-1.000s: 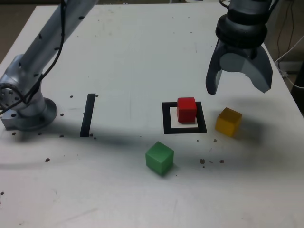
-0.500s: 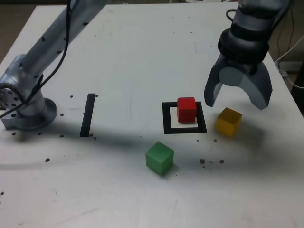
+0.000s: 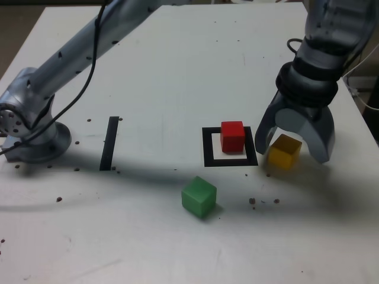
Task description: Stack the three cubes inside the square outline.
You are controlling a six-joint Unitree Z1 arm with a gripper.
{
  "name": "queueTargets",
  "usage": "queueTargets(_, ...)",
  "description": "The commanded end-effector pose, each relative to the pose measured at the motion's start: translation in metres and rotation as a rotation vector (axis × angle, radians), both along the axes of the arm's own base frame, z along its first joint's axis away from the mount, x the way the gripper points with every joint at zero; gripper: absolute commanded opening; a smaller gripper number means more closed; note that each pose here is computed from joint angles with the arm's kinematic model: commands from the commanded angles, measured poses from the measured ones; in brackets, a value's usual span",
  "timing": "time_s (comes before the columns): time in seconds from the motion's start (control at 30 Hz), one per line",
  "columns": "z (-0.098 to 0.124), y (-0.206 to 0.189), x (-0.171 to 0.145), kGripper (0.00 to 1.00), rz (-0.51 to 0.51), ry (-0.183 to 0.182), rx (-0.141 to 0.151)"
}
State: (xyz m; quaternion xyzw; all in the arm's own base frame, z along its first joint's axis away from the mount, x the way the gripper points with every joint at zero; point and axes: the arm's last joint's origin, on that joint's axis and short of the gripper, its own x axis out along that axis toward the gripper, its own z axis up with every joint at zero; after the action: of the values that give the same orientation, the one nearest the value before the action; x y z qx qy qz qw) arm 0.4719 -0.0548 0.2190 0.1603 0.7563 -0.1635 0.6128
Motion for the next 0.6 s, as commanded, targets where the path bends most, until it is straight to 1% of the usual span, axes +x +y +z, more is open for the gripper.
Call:
queueTargets(0.0, -0.0037, -0.001, -0.0008, 0.81, 0.002, 0.03, 0.0)
queueTargets(0.1, -0.0065, -0.0018, 0.0006, 0.67, 0.002, 0.034, 0.001)
queueTargets(0.23, -0.0076, -0.0027, 0.0017, 0.43, -0.001, 0.033, 0.01)
queueTargets(0.33, -0.0071, -0.0029, 0.0018, 0.3, -0.004, 0.032, 0.017)
queueTargets(0.4, -0.0069, -0.003, 0.0017, 0.28, -0.004, 0.031, 0.018)
queueTargets(0.57, -0.0068, -0.0031, 0.0016, 0.28, -0.004, 0.033, 0.017)
